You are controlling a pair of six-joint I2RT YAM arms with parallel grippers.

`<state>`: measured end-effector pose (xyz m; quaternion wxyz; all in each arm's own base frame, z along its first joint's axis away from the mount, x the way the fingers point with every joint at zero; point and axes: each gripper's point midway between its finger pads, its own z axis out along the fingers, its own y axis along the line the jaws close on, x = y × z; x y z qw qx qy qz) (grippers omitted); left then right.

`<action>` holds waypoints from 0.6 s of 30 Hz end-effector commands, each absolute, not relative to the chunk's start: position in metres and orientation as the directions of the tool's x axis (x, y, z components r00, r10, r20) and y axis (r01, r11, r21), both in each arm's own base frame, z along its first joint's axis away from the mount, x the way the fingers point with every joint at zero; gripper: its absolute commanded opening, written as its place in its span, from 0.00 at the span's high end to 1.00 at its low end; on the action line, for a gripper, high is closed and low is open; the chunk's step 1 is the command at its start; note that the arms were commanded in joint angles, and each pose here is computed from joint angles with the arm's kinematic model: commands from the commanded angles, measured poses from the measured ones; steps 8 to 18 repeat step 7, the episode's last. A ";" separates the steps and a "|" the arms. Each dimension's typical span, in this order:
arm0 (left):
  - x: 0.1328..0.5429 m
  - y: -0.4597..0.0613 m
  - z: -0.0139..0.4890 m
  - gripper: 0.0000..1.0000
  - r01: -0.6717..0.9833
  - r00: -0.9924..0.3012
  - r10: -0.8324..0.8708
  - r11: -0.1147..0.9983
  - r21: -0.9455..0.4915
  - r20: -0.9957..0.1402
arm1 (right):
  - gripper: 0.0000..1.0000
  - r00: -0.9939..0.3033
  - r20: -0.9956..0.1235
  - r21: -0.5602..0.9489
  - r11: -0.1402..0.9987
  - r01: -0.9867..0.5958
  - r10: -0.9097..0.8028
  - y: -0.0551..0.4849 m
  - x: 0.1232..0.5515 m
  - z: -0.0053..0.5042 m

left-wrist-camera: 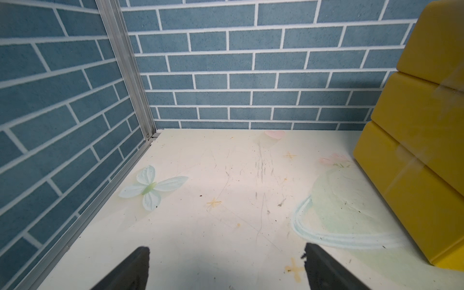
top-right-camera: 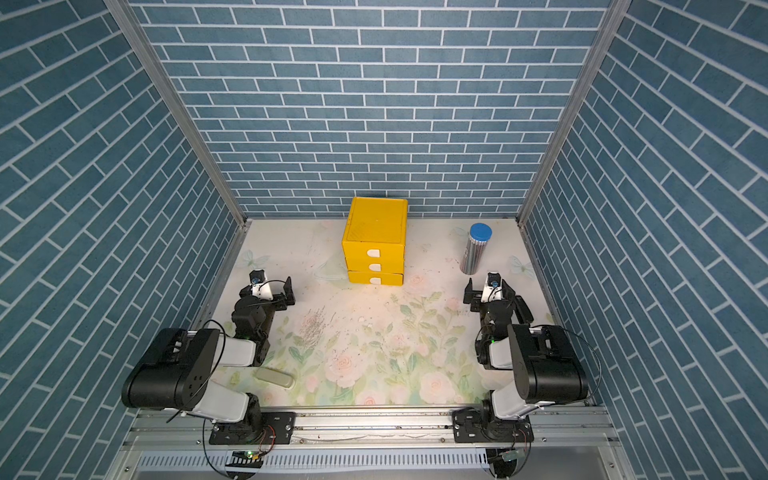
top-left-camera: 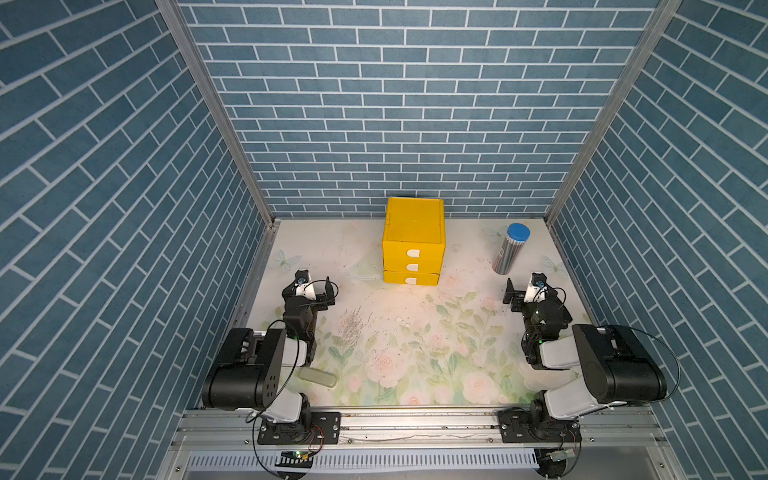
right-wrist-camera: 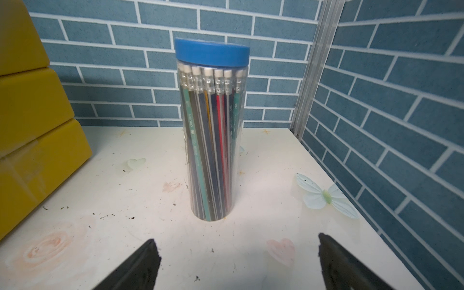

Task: Please put the sticky notes in the drawer by color
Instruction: Reset both arms

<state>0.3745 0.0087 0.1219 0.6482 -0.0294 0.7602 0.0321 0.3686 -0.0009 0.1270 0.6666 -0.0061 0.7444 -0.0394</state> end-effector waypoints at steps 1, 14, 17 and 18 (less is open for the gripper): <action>0.375 0.009 0.127 0.00 -0.083 -0.136 -0.004 0.997 0.007 -0.991 | 0.00 -0.109 -0.992 -0.071 0.996 0.048 -0.065 0.000 0.370 0.128; 0.375 0.009 0.128 0.00 -0.083 -0.133 -0.005 0.997 0.006 -0.991 | 0.00 -0.111 -0.992 -0.072 0.997 0.041 -0.067 0.001 0.370 0.127; 0.375 0.009 0.128 0.00 -0.083 -0.133 -0.005 0.997 0.006 -0.991 | 0.00 -0.111 -0.992 -0.072 0.997 0.041 -0.067 0.001 0.370 0.127; 0.375 0.009 0.128 0.00 -0.083 -0.133 -0.005 0.997 0.006 -0.991 | 0.00 -0.111 -0.992 -0.072 0.997 0.041 -0.067 0.001 0.370 0.127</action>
